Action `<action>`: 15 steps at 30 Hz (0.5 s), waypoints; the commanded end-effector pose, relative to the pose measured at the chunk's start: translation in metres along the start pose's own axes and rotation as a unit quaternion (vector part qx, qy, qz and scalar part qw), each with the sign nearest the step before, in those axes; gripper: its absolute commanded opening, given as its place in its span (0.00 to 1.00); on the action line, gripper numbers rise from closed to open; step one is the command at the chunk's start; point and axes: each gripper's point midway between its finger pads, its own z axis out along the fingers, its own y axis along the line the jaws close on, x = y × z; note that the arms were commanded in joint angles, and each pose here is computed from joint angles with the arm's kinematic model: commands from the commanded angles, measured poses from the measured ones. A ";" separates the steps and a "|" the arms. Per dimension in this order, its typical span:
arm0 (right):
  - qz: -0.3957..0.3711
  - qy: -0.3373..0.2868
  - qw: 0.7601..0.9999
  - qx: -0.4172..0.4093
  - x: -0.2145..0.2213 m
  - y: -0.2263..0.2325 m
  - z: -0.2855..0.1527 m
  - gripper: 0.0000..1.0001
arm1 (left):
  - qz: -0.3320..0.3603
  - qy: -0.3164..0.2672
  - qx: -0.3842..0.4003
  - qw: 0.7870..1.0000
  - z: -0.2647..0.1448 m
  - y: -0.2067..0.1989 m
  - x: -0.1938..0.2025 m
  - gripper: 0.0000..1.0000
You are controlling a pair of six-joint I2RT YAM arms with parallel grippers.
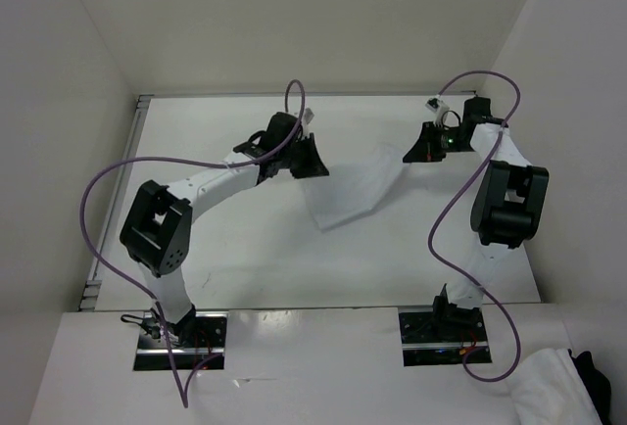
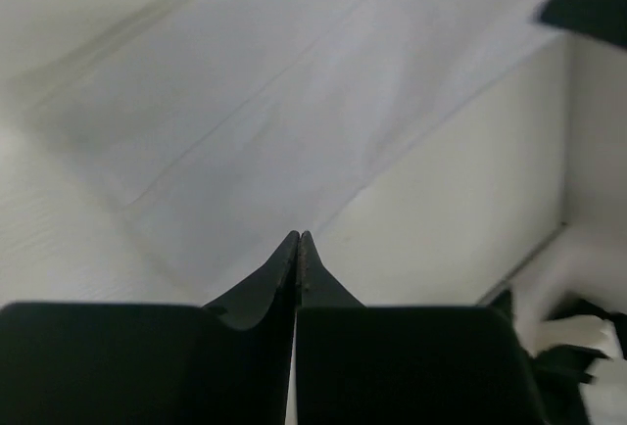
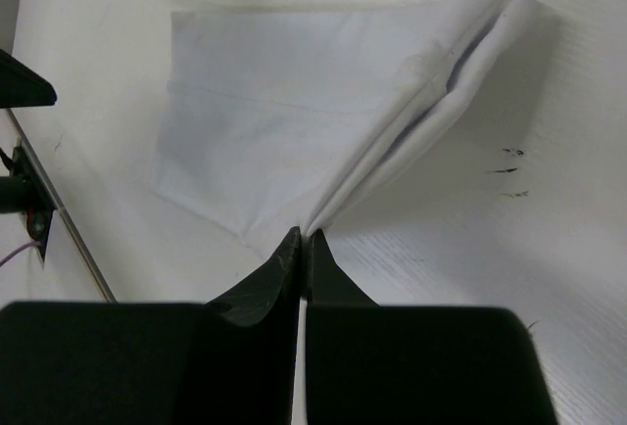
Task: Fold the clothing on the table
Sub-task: Fold the skirt
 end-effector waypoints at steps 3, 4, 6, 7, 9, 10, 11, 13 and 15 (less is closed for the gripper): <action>-0.023 -0.008 0.999 -0.023 -0.008 0.021 -0.007 0.00 | -0.007 0.056 0.173 0.983 0.029 -0.076 0.007 0.00; -0.023 -0.008 0.999 -0.023 -0.008 0.021 -0.007 0.00 | -0.010 0.066 0.181 0.981 0.034 -0.077 0.010 0.00; -0.026 -0.008 0.999 -0.032 -0.009 0.028 -0.007 0.00 | -0.022 0.105 0.184 0.977 0.050 -0.072 0.029 0.00; -0.035 -0.012 0.999 -0.036 -0.012 0.032 -0.009 0.00 | -0.030 0.111 0.178 0.977 0.058 -0.068 0.033 0.00; -0.044 -0.018 0.998 -0.041 -0.016 0.037 -0.012 0.00 | -0.038 0.115 0.169 0.978 0.064 -0.060 0.038 0.00; -0.049 -0.019 0.997 -0.048 -0.019 0.044 -0.016 0.00 | -0.038 0.115 0.169 0.978 0.064 -0.060 0.038 0.00; -0.049 -0.019 0.997 -0.048 -0.020 0.045 -0.017 0.00 | -0.049 0.122 0.157 0.979 0.070 -0.052 0.044 0.00; -0.055 -0.021 0.996 -0.063 -0.020 0.054 -0.020 0.00 | -0.050 0.125 0.154 0.979 0.073 -0.049 0.047 0.00; -0.075 -0.025 0.994 -0.075 -0.024 0.066 -0.024 0.00 | -0.054 0.128 0.147 0.979 0.077 -0.048 0.052 0.00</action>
